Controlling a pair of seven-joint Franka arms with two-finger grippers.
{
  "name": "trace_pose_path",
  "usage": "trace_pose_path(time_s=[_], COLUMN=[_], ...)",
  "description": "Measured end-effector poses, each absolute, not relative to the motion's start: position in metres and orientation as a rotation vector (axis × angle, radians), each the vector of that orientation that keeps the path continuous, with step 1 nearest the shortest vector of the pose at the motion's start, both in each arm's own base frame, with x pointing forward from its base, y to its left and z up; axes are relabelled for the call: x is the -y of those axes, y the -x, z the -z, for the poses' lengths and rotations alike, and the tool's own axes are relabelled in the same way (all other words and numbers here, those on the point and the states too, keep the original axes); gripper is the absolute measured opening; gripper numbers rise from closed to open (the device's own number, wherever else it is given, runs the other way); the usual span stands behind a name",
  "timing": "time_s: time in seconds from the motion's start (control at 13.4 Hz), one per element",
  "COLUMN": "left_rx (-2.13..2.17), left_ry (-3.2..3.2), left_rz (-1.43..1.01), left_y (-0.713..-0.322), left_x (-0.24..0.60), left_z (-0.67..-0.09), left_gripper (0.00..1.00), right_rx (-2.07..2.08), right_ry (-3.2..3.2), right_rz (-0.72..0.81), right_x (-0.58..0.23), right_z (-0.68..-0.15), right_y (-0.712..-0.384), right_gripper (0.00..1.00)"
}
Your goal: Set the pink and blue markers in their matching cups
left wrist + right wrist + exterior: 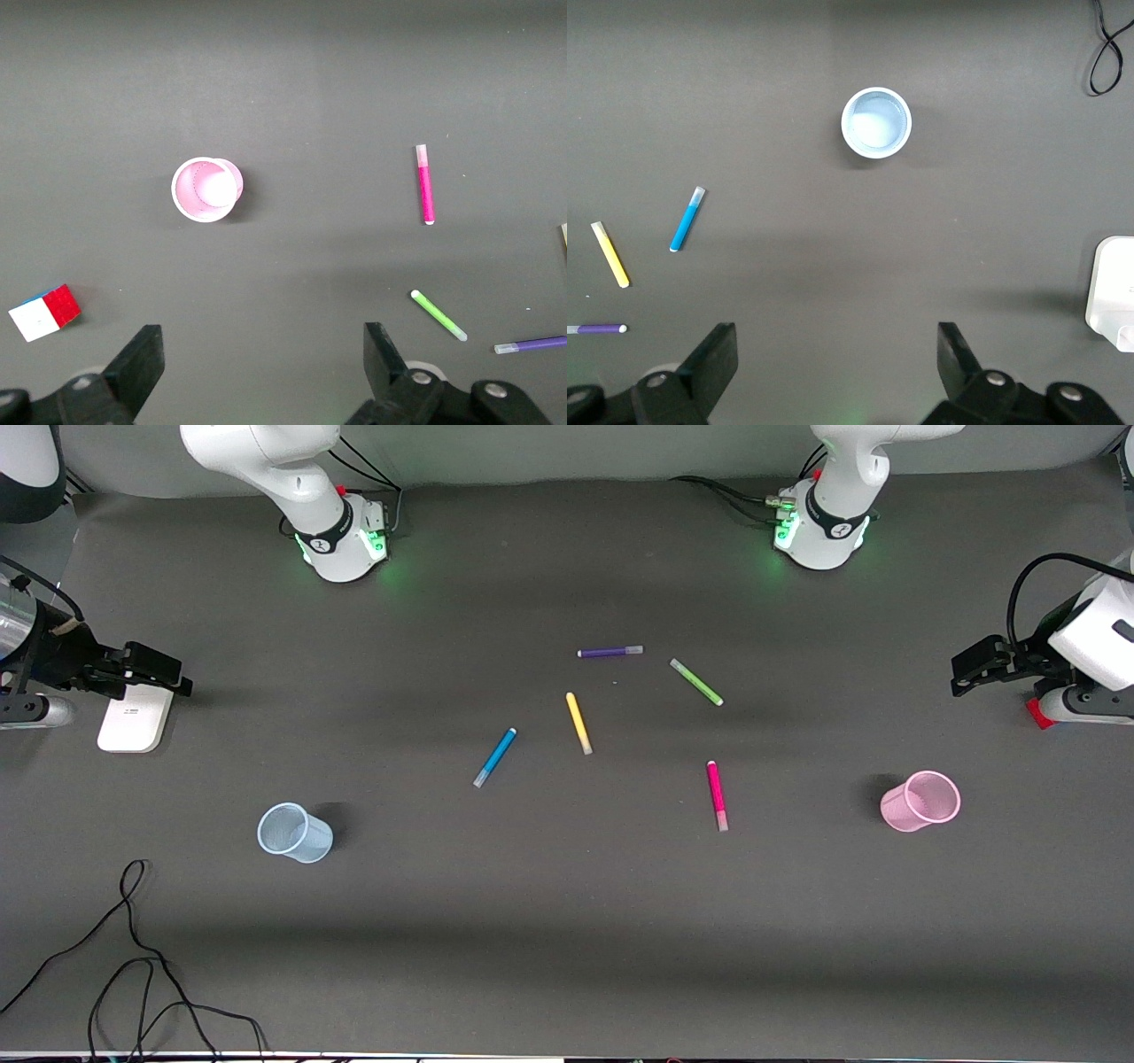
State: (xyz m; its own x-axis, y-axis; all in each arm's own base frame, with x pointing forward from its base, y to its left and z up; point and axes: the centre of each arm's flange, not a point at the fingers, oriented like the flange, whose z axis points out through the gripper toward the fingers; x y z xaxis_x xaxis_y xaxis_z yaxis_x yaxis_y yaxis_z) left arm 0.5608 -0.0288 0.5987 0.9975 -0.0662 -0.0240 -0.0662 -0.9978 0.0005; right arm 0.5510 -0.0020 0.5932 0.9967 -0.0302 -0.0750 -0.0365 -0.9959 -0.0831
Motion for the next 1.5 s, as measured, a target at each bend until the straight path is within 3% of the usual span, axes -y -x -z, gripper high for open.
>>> trace_pose_path(time_s=[0.97,1.27,1.5], left_rx=[0.041,-0.079,-0.145], left_ry=[3.142,3.141,3.141], left_rz=[-0.046,-0.070,-0.073], left_y=[-0.560,-0.559,-0.557], left_x=[0.035,0.093,0.159], left_z=[-0.597,-0.586,-0.564], left_gripper=[1.00,1.00,1.00], right_rx=[-0.057,-0.083,-0.171], right_ry=[3.052,3.051,3.061], right_rz=[-0.166,-0.206,-0.237], right_x=[0.004,-0.001,-0.050], right_z=[-0.591,-0.602,-0.608], right_y=[-0.547,-0.545,-0.544], right_gripper=[1.00,1.00,1.00])
